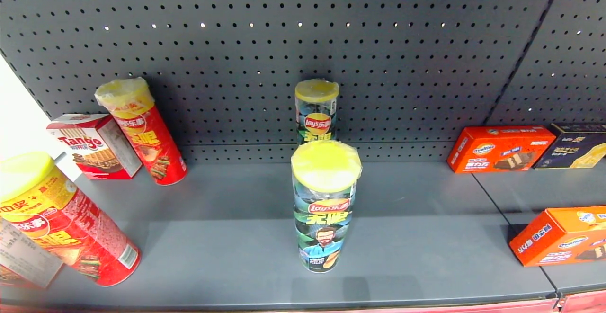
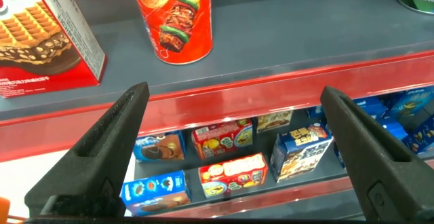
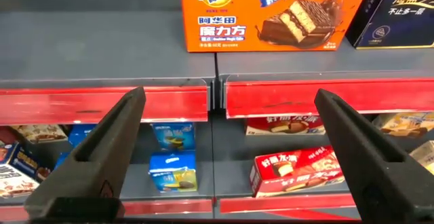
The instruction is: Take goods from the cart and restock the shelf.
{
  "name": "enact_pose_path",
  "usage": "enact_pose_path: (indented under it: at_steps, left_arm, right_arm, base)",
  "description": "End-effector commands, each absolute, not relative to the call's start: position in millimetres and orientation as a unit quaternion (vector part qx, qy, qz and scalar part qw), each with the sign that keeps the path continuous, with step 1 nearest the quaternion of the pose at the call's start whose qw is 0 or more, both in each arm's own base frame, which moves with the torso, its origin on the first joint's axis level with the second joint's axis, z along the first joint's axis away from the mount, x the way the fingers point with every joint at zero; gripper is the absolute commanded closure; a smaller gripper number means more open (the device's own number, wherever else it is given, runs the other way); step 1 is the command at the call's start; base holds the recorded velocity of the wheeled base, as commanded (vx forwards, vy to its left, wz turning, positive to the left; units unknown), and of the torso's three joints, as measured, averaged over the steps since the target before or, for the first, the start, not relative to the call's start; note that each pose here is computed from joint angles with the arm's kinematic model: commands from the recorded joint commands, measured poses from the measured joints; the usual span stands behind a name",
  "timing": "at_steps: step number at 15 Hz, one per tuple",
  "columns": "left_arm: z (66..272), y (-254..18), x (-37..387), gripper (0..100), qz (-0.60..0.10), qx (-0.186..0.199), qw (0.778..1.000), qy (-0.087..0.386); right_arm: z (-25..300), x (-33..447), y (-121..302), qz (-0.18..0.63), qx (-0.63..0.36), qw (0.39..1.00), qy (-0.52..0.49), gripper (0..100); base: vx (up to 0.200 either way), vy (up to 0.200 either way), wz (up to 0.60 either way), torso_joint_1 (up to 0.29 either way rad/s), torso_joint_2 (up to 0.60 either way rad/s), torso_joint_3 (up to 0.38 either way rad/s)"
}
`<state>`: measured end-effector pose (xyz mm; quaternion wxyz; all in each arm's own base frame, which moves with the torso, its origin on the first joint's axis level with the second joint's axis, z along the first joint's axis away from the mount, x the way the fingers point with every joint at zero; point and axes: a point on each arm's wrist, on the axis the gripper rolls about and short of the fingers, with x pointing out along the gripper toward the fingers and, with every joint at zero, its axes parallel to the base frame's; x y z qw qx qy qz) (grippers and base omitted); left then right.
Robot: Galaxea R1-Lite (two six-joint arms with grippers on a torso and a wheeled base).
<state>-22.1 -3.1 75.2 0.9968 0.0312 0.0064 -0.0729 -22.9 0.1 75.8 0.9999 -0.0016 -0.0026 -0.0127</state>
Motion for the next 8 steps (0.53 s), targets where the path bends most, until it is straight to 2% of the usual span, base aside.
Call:
enact_pose_path:
  at_steps: [1, 7, 8]
  left_arm:
    - [75.4, -3.1, -22.1, 0, -0.072, 0.031, 0.997, 0.005]
    - [75.4, -2.9, -22.2, 0, -0.068, 0.027, 0.997, 0.005]
    - [75.4, -2.9, -22.2, 0, -0.067, 0.024, 0.997, 0.005]
  right_arm:
    - [76.0, -22.8, 0.0, -0.013, -0.002, 1.0, -0.002, 0]
    - [76.0, -22.8, 0.1, -0.012, -0.002, 1.0, -0.002, 0]
    - [76.0, -22.8, 0.1, -0.012, -0.002, 1.0, -0.002, 0]
  base:
    - [0.0, 0.0, 0.0, 0.0, 0.0, 0.0]
    - [0.0, 0.0, 0.0, 0.0, 0.0, 0.0]
    - [-0.2, 0.0, 0.0, 0.002, 0.0, 0.007]
